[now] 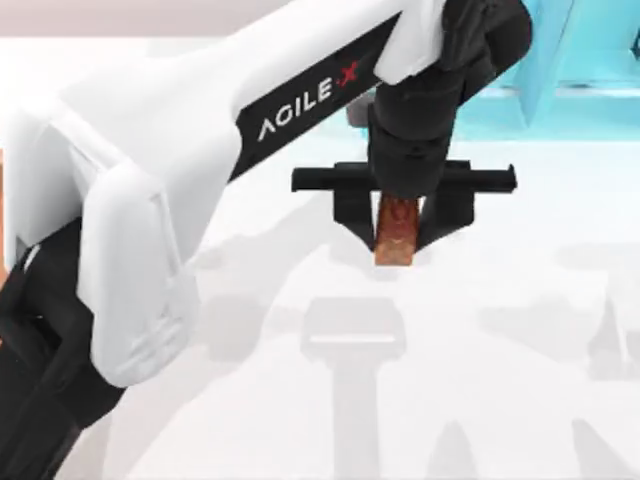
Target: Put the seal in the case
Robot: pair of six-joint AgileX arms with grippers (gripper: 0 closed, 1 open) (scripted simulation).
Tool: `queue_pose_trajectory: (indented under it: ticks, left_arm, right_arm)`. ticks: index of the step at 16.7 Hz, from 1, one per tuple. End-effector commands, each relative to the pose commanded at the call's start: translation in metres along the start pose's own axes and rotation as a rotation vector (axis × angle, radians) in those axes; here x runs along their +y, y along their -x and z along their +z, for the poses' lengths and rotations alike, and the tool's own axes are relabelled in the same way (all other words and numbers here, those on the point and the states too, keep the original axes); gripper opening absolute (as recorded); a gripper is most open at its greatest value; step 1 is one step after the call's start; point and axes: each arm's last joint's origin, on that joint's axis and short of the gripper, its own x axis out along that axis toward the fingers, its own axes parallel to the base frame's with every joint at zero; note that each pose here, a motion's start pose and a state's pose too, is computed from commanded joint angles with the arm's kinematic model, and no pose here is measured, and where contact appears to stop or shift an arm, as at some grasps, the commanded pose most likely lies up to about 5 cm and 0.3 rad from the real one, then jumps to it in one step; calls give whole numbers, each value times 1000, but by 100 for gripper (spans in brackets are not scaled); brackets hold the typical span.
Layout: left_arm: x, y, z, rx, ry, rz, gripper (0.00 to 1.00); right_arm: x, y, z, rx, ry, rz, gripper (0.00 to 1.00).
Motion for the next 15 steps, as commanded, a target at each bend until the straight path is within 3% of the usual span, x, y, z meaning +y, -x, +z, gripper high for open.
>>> queue_pose_trajectory:
  ticks: [4,8,12,15]
  left_arm:
    - [93,11,45,14,0,6,0]
    - [235,25,65,19,2,-2,0]
    - [364,32,31,13,3,-11,0]
    - [414,34,-4,1,2,-13,0]
  right_arm:
    - [0,0,0,0,0,0,100]
    - [0,0,0,0,0,0,100]
    - [0,0,0,0,0,0,100]
    - [0,0,0,0,0,0,100]
